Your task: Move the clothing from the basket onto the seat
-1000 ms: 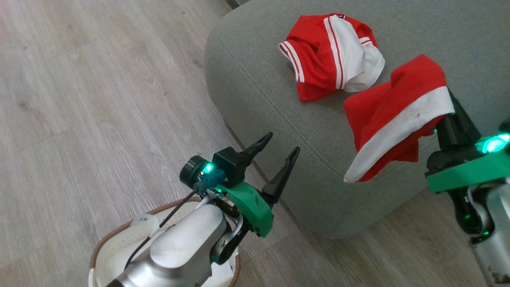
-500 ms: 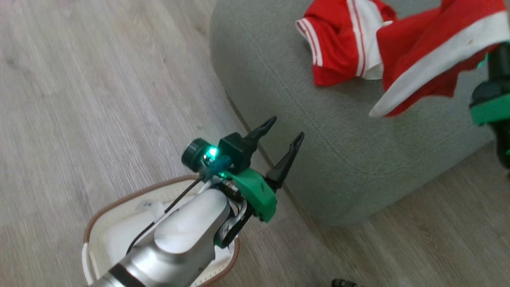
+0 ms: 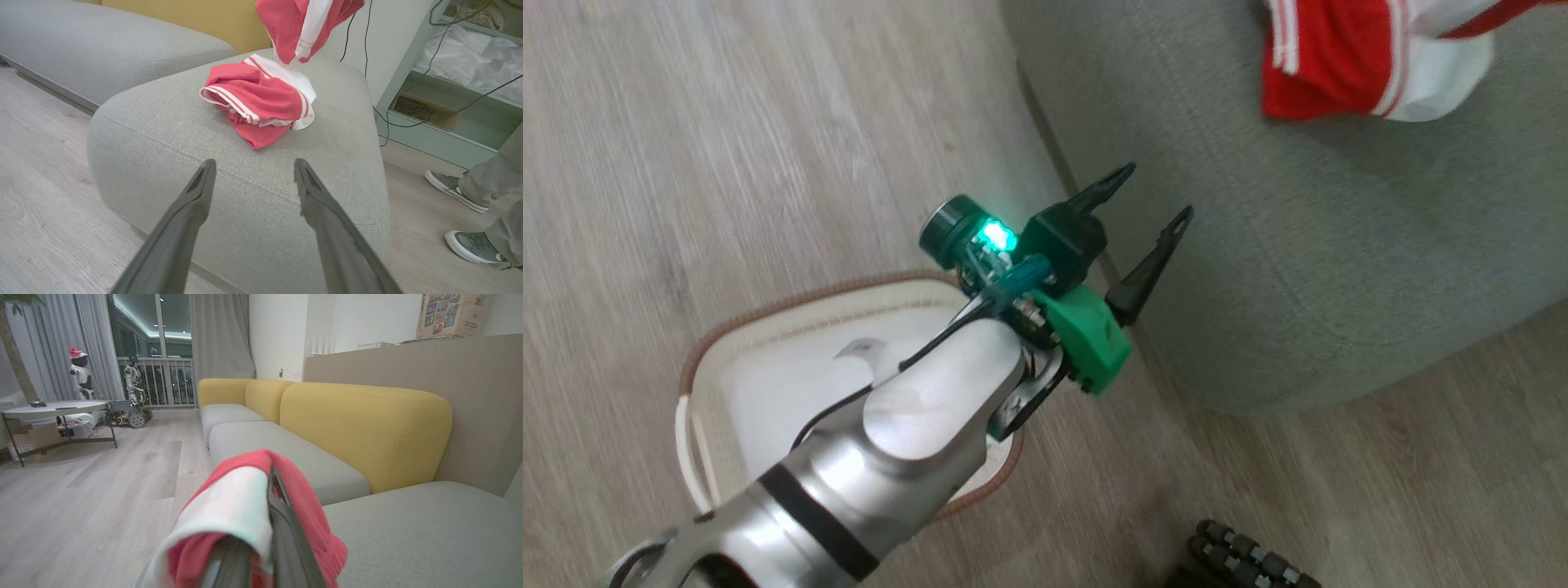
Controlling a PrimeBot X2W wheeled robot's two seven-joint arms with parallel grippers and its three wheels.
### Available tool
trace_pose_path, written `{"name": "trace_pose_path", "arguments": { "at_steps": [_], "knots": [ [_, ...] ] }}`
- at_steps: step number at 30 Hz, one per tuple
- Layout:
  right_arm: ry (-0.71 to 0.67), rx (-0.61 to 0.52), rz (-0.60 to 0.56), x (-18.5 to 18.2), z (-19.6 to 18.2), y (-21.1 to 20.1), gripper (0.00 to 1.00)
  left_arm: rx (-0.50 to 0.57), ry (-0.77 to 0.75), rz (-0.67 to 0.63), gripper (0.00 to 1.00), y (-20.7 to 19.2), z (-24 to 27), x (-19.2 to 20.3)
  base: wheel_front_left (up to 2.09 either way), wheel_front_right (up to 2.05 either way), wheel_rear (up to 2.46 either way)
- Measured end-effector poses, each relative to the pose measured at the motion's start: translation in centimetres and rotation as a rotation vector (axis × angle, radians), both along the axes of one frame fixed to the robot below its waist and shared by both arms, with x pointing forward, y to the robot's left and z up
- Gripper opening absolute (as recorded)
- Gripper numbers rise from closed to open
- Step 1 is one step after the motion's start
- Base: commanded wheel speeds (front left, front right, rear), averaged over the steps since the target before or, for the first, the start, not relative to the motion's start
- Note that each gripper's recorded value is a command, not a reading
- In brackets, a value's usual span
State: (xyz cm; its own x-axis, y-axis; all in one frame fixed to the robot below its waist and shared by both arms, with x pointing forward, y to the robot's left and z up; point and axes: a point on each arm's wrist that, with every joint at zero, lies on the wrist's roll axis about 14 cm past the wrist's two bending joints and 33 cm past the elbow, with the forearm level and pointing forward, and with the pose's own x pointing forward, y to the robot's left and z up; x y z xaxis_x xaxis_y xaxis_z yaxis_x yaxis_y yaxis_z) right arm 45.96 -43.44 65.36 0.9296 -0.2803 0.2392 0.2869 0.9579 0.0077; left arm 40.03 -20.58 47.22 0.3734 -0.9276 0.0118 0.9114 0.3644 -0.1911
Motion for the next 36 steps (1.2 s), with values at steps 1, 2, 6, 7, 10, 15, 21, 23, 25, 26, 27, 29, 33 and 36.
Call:
{"name": "trace_pose_path", "arguments": {
  "at_steps": [1, 2, 6, 7, 10, 15, 21, 23, 25, 26, 27, 29, 33, 36],
  "knots": [
    [0.010, -0.006, -0.006, 0.6, -0.2, -0.3, 0.00, 0.003, 0.001, 0.001, 1.00, 0.0, -0.4, 0.3, 0.00, 0.00, 0.00],
    [0.028, -0.018, -0.021, 1.7, -0.5, -1.1, 0.00, 0.005, 0.003, 0.007, 1.00, 0.1, -0.9, 0.9, 0.00, 0.00, 0.00],
    [0.044, -0.030, -0.037, 3.4, -0.7, -2.1, 0.00, 0.006, -0.002, 0.005, 1.00, 0.1, -1.6, 1.8, 0.00, 0.00, 0.00],
    [0.051, -0.034, -0.042, 4.0, -0.9, -2.3, 0.00, 0.005, -0.003, 0.007, 1.00, 0.1, -1.9, 2.2, 0.00, 0.00, 0.00],
    [0.103, -0.054, -0.050, 5.6, -2.6, -2.8, 0.00, 0.007, -0.001, 0.016, 1.00, 0.4, -2.7, 3.0, 0.00, 0.00, 0.00],
    [0.331, -0.102, -0.019, 7.4, -10.1, -2.2, 0.00, 0.013, 0.032, 0.040, 1.00, 1.1, -4.2, 3.6, 0.00, 0.00, 0.00],
    [0.527, -0.122, 0.035, 8.4, -16.2, -0.9, 0.00, 0.037, 0.057, 0.086, 1.00, 2.3, -5.8, 4.5, 0.00, 0.00, 0.00],
    [0.598, -0.088, 0.048, 8.1, -18.0, -0.4, 0.00, 0.041, 0.056, 0.091, 1.00, 2.4, -5.8, 4.5, 0.00, 0.00, 0.00],
    [0.679, -0.047, 0.063, 7.5, -19.7, 0.2, 0.00, 0.040, 0.057, 0.091, 1.00, 2.5, -5.5, 4.4, 0.00, 0.00, 0.00],
    [0.715, -0.025, 0.068, 7.2, -20.2, 0.5, 0.00, 0.036, 0.055, 0.095, 1.00, 2.6, -5.3, 4.4, 0.00, 0.00, 0.00],
    [0.745, -0.008, 0.077, 6.8, -20.6, 0.7, 0.00, 0.036, 0.053, 0.100, 1.00, 2.6, -5.2, 4.4, 0.00, 0.00, 0.00],
    [0.780, 0.011, 0.093, 6.3, -20.9, 1.1, 0.00, 0.037, 0.051, 0.103, 1.00, 2.7, -4.9, 4.4, 0.00, 0.00, 0.00],
    [0.819, 0.009, 0.105, 5.3, -20.7, 1.2, 0.00, 0.035, 0.032, 0.097, 1.00, 2.7, -3.9, 4.0, 0.00, 0.00, 0.00],
    [0.817, -0.004, 0.110, 4.8, -19.8, 1.2, 1.00, 0.033, 0.018, 0.099, 1.00, 2.7, -3.1, 3.8, 0.00, 0.00, 0.00]
  ]
}}
